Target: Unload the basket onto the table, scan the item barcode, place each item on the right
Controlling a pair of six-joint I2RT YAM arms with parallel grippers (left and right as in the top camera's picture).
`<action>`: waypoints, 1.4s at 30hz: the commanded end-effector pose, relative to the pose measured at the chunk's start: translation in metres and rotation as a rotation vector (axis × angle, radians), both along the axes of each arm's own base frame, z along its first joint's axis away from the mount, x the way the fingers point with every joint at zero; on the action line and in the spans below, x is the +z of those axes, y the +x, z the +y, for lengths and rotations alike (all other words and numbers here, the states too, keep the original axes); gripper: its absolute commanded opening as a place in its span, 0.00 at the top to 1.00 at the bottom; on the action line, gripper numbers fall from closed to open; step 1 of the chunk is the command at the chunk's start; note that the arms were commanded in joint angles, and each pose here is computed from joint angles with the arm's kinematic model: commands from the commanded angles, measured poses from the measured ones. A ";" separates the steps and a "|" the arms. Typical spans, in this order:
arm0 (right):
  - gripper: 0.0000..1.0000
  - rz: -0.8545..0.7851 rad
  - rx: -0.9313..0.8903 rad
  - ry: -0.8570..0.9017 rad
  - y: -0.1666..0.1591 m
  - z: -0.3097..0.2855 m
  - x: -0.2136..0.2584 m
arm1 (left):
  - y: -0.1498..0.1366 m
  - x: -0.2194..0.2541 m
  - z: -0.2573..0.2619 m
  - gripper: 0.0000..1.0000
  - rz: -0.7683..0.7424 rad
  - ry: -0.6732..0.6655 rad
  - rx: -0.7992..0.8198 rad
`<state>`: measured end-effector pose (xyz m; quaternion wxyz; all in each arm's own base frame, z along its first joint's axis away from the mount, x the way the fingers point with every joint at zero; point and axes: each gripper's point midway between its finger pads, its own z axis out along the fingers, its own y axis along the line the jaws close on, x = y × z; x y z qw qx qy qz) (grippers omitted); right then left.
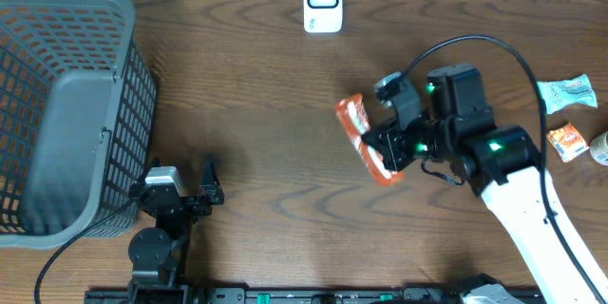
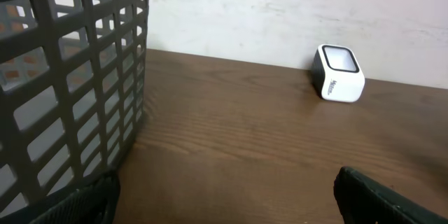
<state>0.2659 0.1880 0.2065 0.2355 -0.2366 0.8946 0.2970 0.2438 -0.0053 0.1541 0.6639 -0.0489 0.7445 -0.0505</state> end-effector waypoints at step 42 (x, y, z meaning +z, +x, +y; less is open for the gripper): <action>0.99 -1.118 -0.423 -1.057 0.247 -0.039 0.000 | 0.000 -0.018 0.002 0.02 0.042 0.001 0.010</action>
